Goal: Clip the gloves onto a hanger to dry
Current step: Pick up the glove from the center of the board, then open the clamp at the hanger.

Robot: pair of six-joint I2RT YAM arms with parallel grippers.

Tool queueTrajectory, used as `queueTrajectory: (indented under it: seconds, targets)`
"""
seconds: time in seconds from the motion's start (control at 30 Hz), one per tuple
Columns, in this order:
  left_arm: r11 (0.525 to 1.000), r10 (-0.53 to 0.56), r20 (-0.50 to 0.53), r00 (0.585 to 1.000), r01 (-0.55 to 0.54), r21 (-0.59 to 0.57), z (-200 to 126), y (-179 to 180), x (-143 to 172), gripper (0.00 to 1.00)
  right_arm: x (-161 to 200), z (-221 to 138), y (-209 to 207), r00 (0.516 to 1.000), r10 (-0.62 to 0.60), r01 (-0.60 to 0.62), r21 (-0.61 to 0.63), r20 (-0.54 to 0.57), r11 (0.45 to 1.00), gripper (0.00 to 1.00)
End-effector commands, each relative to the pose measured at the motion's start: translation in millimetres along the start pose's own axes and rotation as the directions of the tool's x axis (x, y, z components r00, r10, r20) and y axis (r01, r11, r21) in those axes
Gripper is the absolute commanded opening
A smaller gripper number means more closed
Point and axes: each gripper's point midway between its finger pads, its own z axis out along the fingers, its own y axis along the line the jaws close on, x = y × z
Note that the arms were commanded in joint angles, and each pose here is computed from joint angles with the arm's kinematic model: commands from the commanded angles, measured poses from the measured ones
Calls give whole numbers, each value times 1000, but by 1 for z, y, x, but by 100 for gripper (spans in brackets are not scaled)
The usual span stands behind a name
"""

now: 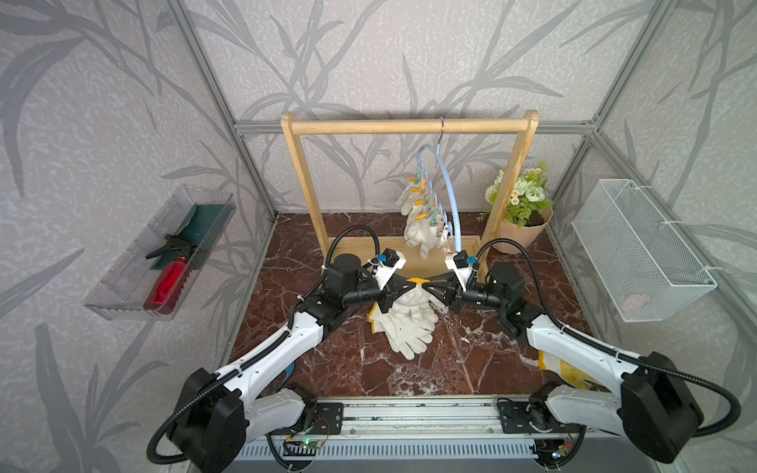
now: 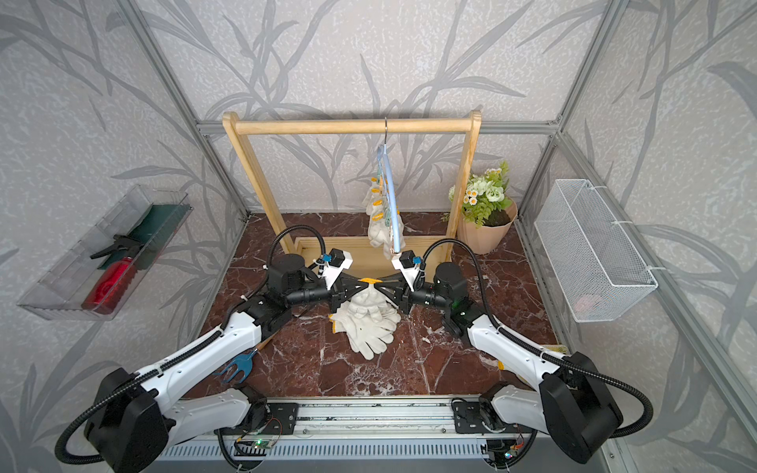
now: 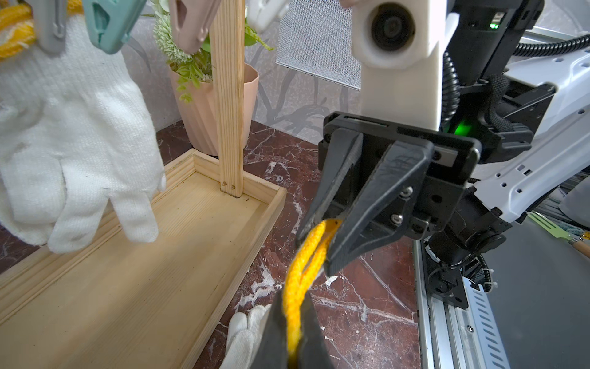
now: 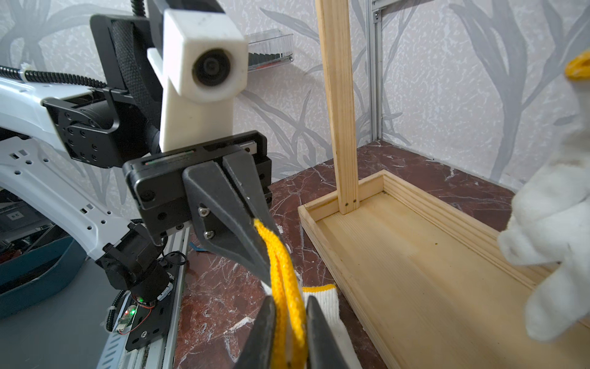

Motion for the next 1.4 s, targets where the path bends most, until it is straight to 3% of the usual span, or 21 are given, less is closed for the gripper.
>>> queueTrajectory:
  seconds: [0.0, 0.17, 0.2, 0.27, 0.37, 0.57, 0.77, 1.13, 1.37]
  targets:
    - [999, 29, 35, 999, -29, 21, 0, -4, -17, 0, -20, -8, 3, 998, -40, 40, 4, 56, 999, 14]
    - [999, 33, 40, 999, -34, 26, 1, -4, -19, 0, -20, -11, 1, 998, -28, 28, 1, 50, 1000, 0]
    - [999, 37, 42, 998, -38, 28, 2, -3, -21, 1, -19, -12, 1, 999, -18, 19, -3, 49, 1000, 0]
    - [998, 48, 44, 998, -50, 25, 4, -1, -24, 17, -18, -14, -1, 999, 2, -1, -9, 49, 1000, 0]
    - [995, 94, 45, 995, -95, 18, 7, 3, -30, 32, -17, -19, -10, 998, 33, -33, 3, 51, 999, 0]
    - [981, 196, 77, 977, -196, -15, 15, 29, -60, 33, -7, -37, -41, 995, 94, -96, 96, 24, 991, 0]
    - [962, 266, 98, 959, -271, 38, 29, 58, -85, 45, -2, -50, -60, 992, 123, -119, 166, -11, 979, 0]
    - [934, 304, 120, 945, -321, 159, 55, 82, -99, 46, -7, -47, -81, 988, 149, -139, 205, -38, 969, 0]
    - [929, 319, 158, 934, -342, 143, 64, 92, -108, 44, -12, -44, -87, 986, 163, -151, 213, -37, 965, 0]
